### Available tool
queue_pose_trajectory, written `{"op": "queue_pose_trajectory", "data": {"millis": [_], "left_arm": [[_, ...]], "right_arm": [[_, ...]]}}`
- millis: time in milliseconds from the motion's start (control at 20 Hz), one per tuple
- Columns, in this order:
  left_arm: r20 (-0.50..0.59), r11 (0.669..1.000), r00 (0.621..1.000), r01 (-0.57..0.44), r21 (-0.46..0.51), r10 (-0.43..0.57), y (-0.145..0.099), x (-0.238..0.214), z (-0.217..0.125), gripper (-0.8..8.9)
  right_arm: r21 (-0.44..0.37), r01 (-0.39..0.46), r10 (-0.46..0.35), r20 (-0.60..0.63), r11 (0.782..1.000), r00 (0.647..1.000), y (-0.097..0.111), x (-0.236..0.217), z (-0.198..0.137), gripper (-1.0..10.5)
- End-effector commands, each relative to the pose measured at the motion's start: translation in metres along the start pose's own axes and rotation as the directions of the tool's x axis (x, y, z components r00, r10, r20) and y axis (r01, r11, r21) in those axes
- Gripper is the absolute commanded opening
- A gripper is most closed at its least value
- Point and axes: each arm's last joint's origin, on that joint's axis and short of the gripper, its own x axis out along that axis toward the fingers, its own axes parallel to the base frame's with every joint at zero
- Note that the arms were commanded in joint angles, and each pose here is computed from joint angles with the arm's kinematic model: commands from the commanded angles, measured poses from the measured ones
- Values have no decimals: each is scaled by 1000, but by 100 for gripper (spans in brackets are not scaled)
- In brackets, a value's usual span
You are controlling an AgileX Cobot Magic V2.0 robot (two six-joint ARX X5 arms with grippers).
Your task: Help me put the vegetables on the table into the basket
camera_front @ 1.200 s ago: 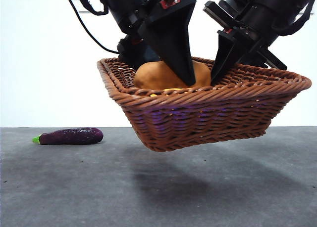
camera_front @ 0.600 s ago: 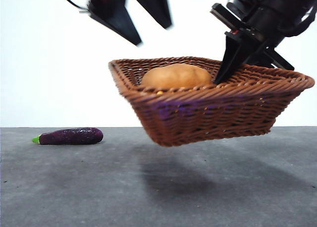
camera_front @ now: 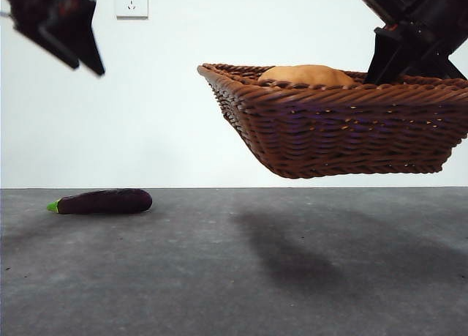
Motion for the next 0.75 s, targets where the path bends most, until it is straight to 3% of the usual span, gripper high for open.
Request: {"op": "queue_pose_trajectory", "data": {"millis": [50,350,750], "left_arm": [[-22,999,1000,11,36,-10,16,32,-7,503],[-136,987,978,159,1,-157,63,123,1,502],[-200,969,952,243,45,-230,67,189,-25,502]], "right_arm": [[-33,-20,20,23,999,1000,4,-6,2,-16],[-77,-15,16,14,997,1000,5,-7,0,-16],[-103,-14,15,13,995,1000,4,-7,0,-16]]}}
